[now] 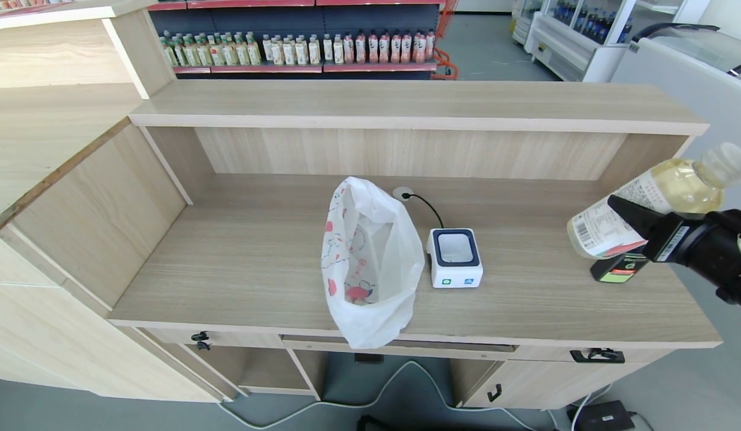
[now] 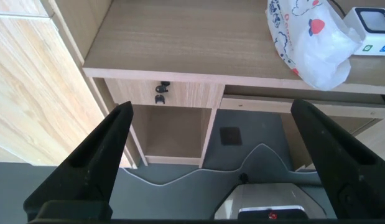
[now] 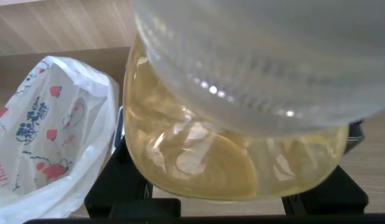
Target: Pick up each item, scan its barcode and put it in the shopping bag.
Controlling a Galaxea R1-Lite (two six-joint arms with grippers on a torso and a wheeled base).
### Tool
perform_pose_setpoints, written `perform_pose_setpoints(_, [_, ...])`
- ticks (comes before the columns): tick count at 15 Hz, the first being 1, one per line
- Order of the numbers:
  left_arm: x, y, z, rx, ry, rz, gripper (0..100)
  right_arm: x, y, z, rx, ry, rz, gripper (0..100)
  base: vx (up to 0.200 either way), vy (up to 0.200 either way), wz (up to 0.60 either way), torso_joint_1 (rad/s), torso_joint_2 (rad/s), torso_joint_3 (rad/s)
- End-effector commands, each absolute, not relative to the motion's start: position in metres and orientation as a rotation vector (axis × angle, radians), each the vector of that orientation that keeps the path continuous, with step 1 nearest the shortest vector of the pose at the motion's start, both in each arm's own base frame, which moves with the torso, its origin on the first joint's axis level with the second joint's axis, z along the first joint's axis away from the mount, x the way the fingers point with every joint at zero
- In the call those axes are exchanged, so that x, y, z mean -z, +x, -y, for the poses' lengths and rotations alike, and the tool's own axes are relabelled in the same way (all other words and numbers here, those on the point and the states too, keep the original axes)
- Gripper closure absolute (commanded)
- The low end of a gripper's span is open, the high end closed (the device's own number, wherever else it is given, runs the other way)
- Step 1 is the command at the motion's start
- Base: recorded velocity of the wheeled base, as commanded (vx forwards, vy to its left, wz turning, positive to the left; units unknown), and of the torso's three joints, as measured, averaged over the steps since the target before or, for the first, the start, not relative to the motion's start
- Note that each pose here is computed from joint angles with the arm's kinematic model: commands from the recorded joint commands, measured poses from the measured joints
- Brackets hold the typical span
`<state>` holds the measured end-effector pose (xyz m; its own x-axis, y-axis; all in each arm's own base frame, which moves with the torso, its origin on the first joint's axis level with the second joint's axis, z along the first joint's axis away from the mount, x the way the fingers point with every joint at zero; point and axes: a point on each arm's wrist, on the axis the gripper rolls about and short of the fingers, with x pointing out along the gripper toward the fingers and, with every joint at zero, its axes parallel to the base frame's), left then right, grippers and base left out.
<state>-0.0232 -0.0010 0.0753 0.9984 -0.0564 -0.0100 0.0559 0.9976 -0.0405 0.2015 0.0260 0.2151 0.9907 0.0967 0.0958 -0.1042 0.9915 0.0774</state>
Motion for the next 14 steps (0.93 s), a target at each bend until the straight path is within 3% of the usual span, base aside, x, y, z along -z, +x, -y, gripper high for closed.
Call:
perform_pose_setpoints(1, [-0.075,-0.023,0.001,0.055,-0.040,-0.010,0,-0.213,0.203,-0.027,-0.100,0.084,0.082,100,0.000,0.200,0.00,-0.002,0.00,0.002])
perform_pose_setpoints(7, [-0.075,-0.023,0.001,0.057,-0.040,-0.010,0,-0.212,0.213,-0.039,-0.156,0.092,0.067,100,0.000,0.200,0.00,-0.002,0.00,0.002])
perform_pose_setpoints(14, [-0.075,-0.023,0.001,0.056,-0.046,-0.012,0,-0.185,0.253,-0.079,-0.272,0.103,-0.027,100,0.000,0.000,0.00,0.000,0.00,0.000])
